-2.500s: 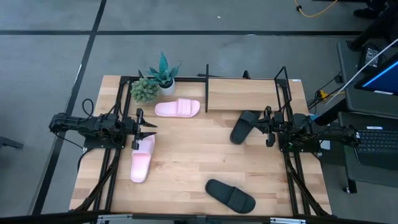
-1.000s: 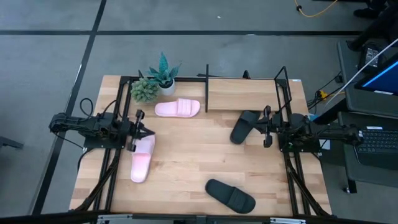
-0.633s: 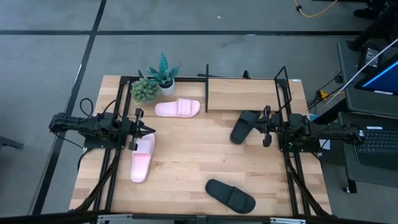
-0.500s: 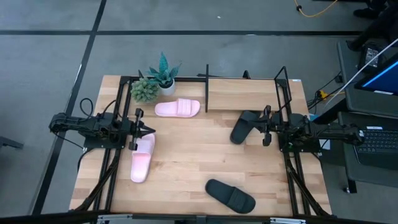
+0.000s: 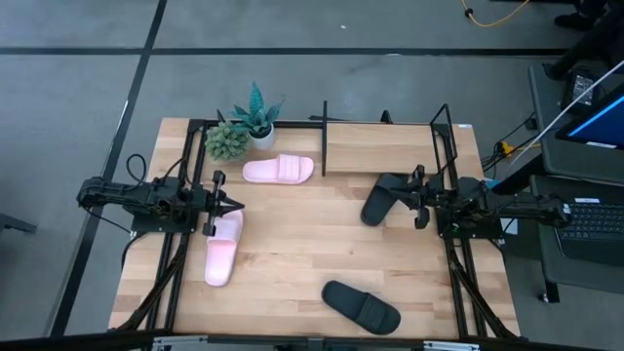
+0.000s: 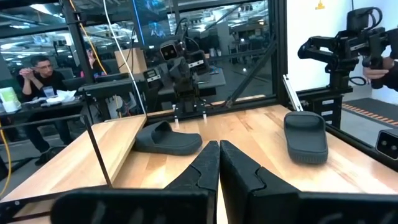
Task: Pick and place slides into the shelf
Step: Put the top pink slide on the shelf
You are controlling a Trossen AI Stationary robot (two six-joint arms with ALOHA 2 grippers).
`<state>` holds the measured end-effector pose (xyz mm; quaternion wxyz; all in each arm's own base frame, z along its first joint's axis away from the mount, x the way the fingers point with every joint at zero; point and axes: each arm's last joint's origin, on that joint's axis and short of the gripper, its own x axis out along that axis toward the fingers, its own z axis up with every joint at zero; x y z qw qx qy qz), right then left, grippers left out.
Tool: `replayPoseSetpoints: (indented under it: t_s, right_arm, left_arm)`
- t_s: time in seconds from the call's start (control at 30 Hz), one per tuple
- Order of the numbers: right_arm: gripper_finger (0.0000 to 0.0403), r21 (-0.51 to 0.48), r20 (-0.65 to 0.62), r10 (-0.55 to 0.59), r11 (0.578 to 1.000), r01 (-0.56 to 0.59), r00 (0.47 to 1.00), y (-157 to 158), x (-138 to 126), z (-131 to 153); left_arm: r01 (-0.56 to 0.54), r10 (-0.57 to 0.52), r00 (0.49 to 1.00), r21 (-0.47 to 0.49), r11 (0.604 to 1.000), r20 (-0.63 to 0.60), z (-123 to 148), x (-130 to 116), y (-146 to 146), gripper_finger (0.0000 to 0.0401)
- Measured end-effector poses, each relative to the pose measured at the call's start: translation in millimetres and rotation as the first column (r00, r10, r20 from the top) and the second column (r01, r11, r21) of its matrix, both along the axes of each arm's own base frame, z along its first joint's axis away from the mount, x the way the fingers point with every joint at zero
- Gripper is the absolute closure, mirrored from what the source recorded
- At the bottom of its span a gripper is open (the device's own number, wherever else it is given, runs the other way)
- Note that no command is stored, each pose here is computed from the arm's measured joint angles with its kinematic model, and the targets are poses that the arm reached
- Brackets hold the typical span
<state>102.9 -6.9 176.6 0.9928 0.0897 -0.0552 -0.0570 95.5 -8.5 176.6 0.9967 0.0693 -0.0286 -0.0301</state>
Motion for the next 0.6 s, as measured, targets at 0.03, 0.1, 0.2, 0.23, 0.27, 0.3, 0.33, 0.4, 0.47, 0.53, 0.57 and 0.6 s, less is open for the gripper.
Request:
replayPoseSetpoints:
  t_s: [0.03,0.1,0.2,0.23,0.27,0.3,0.33,0.4,0.47,0.53,0.57,0.6]
  right_arm:
    - [0.0332,0.000,0.021,0.003,1.000,-0.003,1.000,0.3,-0.2,2.0]
    - [0.0330,0.008,0.074,0.011,1.000,-0.011,0.997,0.8,-0.9,6.9]
    - [0.0334,0.013,0.119,0.028,0.999,-0.029,0.992,2.4,-2.0,13.5]
    - [0.0338,0.011,0.123,0.038,0.999,-0.040,0.992,3.1,-2.4,16.7]
    - [0.0342,0.003,0.129,0.053,0.999,-0.053,0.990,4.0,-2.8,20.4]
    - [0.0346,-0.010,0.131,0.065,0.998,-0.064,0.989,4.8,-3.1,24.7]
    - [0.0350,-0.015,0.125,0.074,0.997,-0.073,0.989,5.6,-3.0,28.2]
    - [0.0360,-0.033,0.099,0.084,0.996,-0.081,0.992,6.8,-1.8,35.4]
    - [0.0371,-0.053,0.078,0.092,0.995,-0.088,0.993,7.9,0.5,42.8]
    - [0.0383,-0.072,0.040,0.099,0.993,-0.096,0.994,9.0,4.3,50.7]
    - [0.0390,-0.086,0.017,0.102,0.991,-0.101,0.995,9.6,6.5,54.0]
    - [0.0395,-0.105,-0.014,0.104,0.989,-0.105,0.995,10.1,9.0,56.9]
  left_arm:
    - [0.000,0.000,1.000,0.000,1.000,0.000,0.0,0.0,0.0,0.0395]
    - [0.000,0.000,1.000,0.000,1.000,0.000,0.0,0.0,0.0,0.0395]
    - [0.000,0.000,1.000,0.001,1.000,0.000,0.0,0.0,0.0,0.0395]
    - [0.000,0.000,1.000,0.001,1.000,0.000,0.0,0.0,0.0,0.0395]
    - [0.000,0.000,1.000,0.001,1.000,0.000,0.0,0.0,0.0,0.0395]
    - [0.000,0.000,1.000,0.001,1.000,0.000,0.0,0.0,0.0,0.0395]
    - [-0.001,0.001,1.000,0.001,1.000,0.000,0.0,0.0,0.0,0.0395]
    - [-0.002,0.002,1.000,-0.009,1.000,0.006,0.6,0.0,0.1,0.0395]
    - [0.001,0.000,0.999,-0.051,0.999,0.032,3.3,-0.2,0.1,0.0398]
    - [0.009,-0.002,0.998,-0.115,0.993,0.060,6.4,-0.5,0.2,0.0400]
    - [0.014,-0.004,0.997,-0.144,0.989,0.071,7.6,-0.6,0.2,0.0400]
    - [0.019,-0.005,0.996,-0.165,0.986,0.084,8.9,-0.8,0.2,0.0400]
